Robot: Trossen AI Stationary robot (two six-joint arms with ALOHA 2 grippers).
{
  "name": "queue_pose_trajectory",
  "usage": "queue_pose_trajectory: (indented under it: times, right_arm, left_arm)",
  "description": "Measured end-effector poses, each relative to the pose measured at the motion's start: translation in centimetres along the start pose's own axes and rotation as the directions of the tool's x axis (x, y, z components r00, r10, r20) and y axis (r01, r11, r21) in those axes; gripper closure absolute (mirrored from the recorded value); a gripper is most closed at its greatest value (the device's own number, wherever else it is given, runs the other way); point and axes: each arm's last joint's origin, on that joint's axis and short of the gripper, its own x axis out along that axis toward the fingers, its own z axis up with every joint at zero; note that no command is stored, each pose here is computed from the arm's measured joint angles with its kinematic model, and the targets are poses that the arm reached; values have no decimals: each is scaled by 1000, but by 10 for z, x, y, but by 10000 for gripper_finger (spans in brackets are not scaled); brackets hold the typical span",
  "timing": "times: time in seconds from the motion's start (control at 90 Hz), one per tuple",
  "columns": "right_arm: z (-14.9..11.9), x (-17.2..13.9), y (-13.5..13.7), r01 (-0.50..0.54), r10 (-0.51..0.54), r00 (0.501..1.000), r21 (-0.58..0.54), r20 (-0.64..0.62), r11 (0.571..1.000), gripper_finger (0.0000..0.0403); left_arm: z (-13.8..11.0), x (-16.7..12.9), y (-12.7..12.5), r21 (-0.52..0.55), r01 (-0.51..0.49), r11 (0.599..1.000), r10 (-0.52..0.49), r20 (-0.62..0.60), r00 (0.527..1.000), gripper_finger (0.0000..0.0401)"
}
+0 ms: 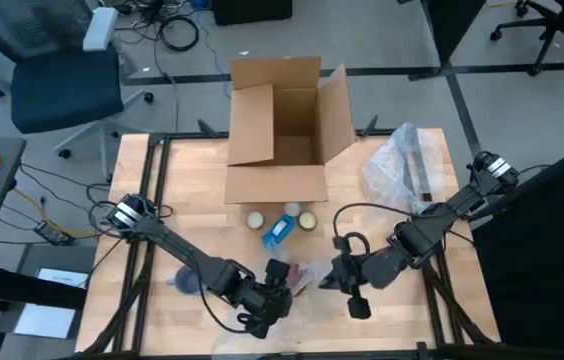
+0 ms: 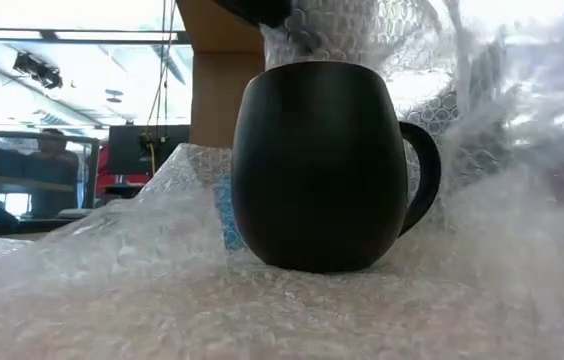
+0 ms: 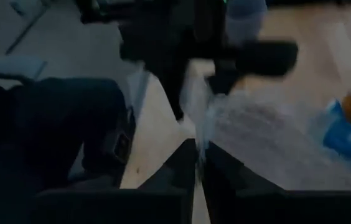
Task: Wrap mug
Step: Wrap the black mug with the bubble wrap
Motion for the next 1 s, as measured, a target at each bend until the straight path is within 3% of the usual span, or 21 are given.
queue_pose_trajectory:
  times: [0.144, 0.344, 0.756, 1.0]
  right_arm:
    - [13, 2, -3, -18, 25, 994, -71, 104, 997, 403]
    - [22, 18, -18, 33, -13, 983, -107, 180, 994, 403]
    - [2, 73, -44, 85, -80, 994, -61, 75, 994, 403]
    - [-8, 92, -55, 3, -3, 1000, -1, 3, 1000, 403]
  left_arm:
    - [0, 0, 0, 1, -1, 1000, 1, -1, 1000, 218]
    - [-1, 0, -1, 4, 0, 1000, 0, -7, 1000, 218]
    - [-6, -3, -11, -3, 7, 1000, -7, -48, 999, 218]
    - [-10, -4, -18, -34, 20, 999, -23, -82, 996, 218]
